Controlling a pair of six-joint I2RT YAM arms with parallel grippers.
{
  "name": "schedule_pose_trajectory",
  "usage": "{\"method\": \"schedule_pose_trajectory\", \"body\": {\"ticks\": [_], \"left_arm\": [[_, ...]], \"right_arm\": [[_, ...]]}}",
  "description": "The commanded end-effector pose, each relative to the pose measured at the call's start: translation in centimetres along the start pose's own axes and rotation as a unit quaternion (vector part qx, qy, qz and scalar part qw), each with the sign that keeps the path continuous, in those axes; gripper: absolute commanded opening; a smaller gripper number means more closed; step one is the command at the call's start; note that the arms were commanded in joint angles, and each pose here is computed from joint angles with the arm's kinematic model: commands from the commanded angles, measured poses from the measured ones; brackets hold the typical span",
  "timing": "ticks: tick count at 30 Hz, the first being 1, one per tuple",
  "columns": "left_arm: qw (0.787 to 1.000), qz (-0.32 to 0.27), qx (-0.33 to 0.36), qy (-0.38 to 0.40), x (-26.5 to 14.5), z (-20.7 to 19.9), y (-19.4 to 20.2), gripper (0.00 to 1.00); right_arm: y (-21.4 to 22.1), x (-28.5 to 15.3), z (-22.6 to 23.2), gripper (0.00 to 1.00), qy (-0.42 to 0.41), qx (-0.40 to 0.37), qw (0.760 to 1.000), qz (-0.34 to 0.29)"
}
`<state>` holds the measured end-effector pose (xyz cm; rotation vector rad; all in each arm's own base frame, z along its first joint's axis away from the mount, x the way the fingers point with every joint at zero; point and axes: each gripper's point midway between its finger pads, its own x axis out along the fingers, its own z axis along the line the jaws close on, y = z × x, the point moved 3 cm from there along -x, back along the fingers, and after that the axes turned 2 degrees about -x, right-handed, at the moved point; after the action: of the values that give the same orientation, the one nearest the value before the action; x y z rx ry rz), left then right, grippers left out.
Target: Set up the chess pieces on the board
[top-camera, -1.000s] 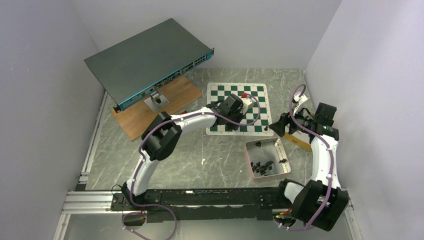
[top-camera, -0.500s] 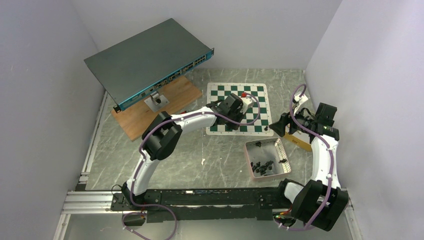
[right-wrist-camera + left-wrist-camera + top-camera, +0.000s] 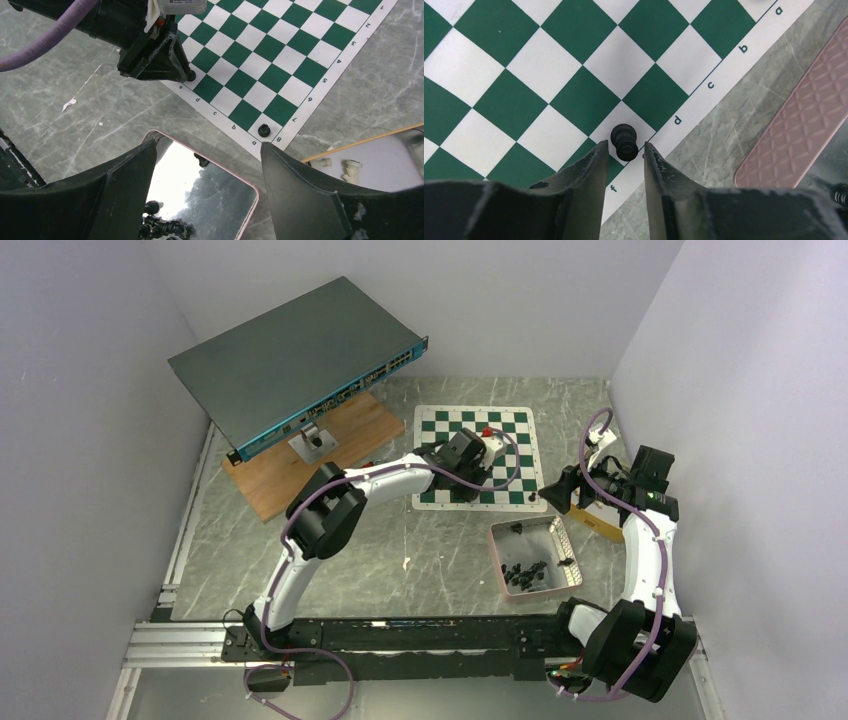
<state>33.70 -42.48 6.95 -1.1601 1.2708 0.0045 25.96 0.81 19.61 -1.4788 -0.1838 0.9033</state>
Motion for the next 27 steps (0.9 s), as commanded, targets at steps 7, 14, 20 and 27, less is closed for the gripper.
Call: {"method": "schedule_pose_trajectory", "body": {"ticks": [7,14,20,27], "left_arm": [[0.999,-0.046,-0.005,0.015,-2.7,-0.9,-4.0,0.49],[0.994,-0.092,0.012,0.048,-6.9,-2.3,-6.7,0.61],[0.988,-0.129,0.027,0.075,-10.6,-3.5,-8.1,0.63],[0.983,-0.168,0.032,0.061,-16.6,-3.3,-7.5,0.67]], "right_arm": [[-0.4,-0.2,0.0,0.79,-0.004,-0.012,1.0,-0.009],[-0.4,-0.3,0.3,0.79,-0.008,-0.021,1.0,-0.011],[-0.4,-0.4,1.2,0.8,-0.03,-0.043,0.998,-0.018],[0.1,-1.2,4.7,0.99,-0.122,-0.177,0.976,-0.04]]}}
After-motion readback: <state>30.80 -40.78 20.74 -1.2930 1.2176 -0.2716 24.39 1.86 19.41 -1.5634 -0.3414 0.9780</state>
